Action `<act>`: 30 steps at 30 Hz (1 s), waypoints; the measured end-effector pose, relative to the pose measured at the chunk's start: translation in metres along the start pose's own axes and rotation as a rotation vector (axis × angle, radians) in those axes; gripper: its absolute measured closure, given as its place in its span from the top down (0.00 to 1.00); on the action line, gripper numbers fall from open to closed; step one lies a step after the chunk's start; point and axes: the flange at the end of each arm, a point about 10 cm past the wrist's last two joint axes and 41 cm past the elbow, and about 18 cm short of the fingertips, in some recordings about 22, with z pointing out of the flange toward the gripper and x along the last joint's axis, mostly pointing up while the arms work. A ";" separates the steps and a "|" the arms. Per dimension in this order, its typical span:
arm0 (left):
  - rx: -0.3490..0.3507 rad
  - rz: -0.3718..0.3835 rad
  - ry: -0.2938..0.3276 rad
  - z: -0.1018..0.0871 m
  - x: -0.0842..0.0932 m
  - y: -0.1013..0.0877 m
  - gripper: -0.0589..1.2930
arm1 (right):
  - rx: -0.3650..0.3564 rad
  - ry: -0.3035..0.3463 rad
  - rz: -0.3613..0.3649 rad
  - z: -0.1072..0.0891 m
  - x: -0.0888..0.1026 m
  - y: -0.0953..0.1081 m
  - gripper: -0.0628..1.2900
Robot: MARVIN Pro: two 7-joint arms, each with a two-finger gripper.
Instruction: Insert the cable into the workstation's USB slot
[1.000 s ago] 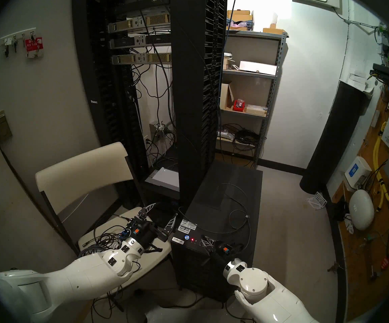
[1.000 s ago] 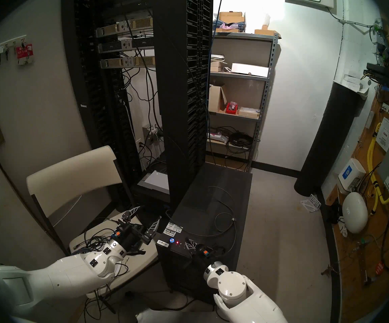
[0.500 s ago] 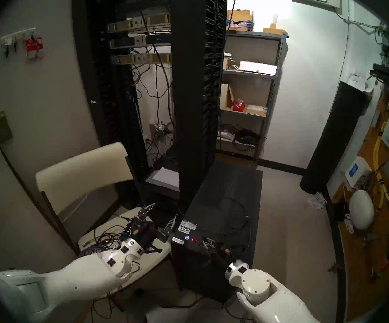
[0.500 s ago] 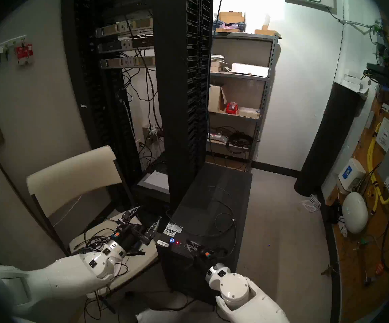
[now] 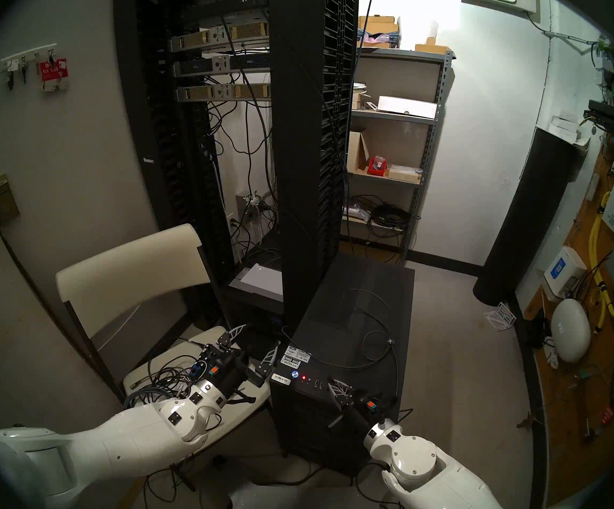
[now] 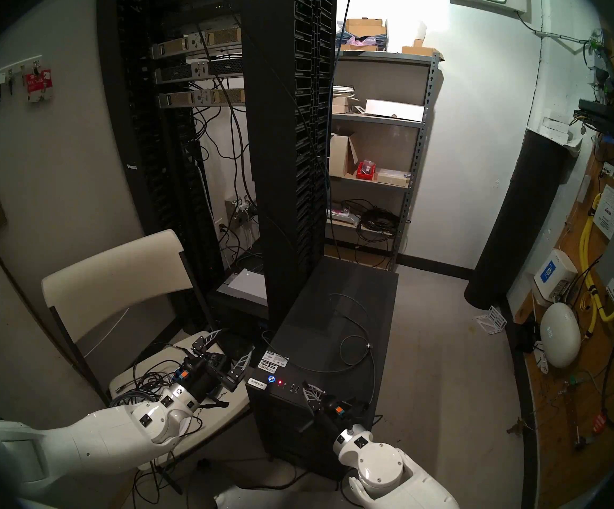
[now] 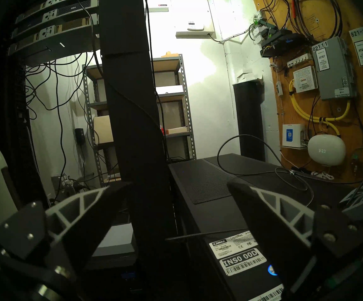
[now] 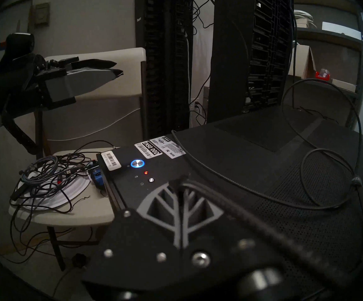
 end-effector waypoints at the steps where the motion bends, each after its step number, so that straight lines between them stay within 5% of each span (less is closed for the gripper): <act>1: -0.001 0.000 0.000 -0.001 0.000 0.000 0.96 | 0.001 0.002 0.002 0.000 0.000 0.000 0.03; 8: -0.040 -0.001 -0.001 -0.008 0.002 0.009 0.96 | 0.006 0.035 0.059 -0.003 0.001 -0.001 0.03; 21: -0.245 0.032 -0.036 -0.035 -0.002 0.057 0.96 | 0.006 0.110 0.147 -0.007 0.020 0.011 0.03; 30: -0.281 0.118 -0.036 -0.021 -0.005 0.070 0.96 | 0.038 0.097 0.163 -0.014 0.027 0.012 0.03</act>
